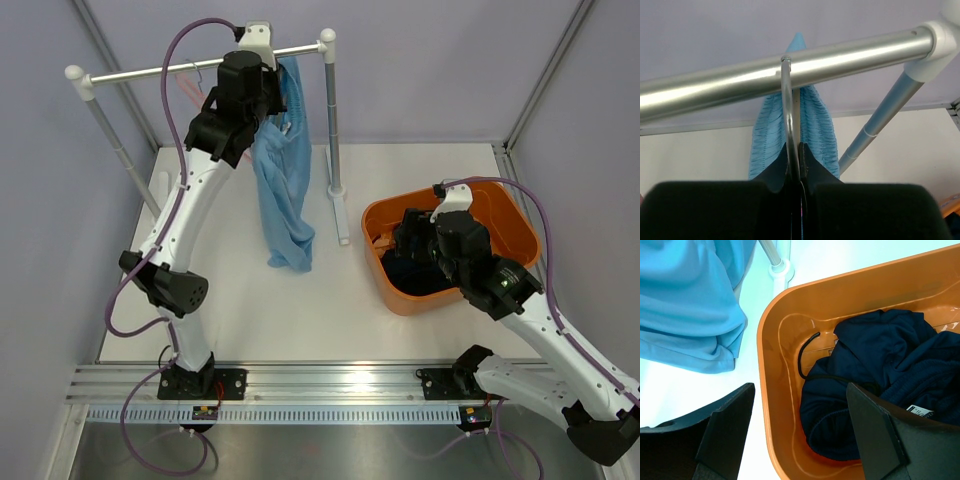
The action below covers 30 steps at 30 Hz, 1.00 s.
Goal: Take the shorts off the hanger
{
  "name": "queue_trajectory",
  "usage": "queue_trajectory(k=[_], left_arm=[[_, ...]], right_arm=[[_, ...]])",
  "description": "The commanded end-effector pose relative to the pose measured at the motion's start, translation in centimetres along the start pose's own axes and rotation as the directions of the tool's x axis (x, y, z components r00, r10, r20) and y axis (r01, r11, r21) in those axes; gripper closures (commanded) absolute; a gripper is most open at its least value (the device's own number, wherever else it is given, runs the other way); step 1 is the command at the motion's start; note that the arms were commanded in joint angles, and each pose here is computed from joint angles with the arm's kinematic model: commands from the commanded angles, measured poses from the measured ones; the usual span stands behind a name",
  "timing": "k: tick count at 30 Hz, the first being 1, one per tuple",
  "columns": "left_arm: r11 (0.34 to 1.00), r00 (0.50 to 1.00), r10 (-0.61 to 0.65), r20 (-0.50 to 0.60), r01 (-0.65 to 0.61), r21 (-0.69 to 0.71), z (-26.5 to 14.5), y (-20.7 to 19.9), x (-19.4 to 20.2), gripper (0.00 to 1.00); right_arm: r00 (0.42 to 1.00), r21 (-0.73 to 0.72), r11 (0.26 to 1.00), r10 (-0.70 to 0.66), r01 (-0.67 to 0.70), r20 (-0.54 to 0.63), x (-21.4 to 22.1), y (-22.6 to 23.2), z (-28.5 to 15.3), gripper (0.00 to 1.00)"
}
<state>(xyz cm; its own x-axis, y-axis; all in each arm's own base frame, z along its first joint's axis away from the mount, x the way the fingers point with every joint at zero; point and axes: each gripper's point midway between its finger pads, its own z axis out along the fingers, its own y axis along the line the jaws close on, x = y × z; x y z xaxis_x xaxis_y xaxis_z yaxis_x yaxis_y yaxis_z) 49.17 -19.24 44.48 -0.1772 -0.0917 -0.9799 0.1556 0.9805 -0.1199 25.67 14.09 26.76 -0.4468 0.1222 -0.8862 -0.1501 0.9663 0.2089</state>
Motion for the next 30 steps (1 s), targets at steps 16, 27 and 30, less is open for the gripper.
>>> queue_trajectory(k=[16, 27, 30], left_arm=[[0.974, 0.996, 0.048, -0.070, -0.032, 0.222, -9.7, -2.1, -0.3, 1.00], [0.936, 0.990, 0.078, -0.117, -0.032, 0.350, -17.0, -3.6, 4.0, 1.00], [0.934, 0.988, 0.075, -0.133, -0.023, 0.356, -18.4, -3.2, 5.6, 1.00]], right_arm=[[0.999, -0.089, 0.995, 0.047, -0.045, 0.024, -2.4, 2.3, -0.5, 0.18], [1.000, -0.249, 0.968, 0.009, -0.011, -0.008, -4.3, 9.1, -0.8, 0.21], [1.000, -0.259, 0.966, -0.015, 0.012, -0.009, -4.2, 12.0, -0.7, 0.21]])
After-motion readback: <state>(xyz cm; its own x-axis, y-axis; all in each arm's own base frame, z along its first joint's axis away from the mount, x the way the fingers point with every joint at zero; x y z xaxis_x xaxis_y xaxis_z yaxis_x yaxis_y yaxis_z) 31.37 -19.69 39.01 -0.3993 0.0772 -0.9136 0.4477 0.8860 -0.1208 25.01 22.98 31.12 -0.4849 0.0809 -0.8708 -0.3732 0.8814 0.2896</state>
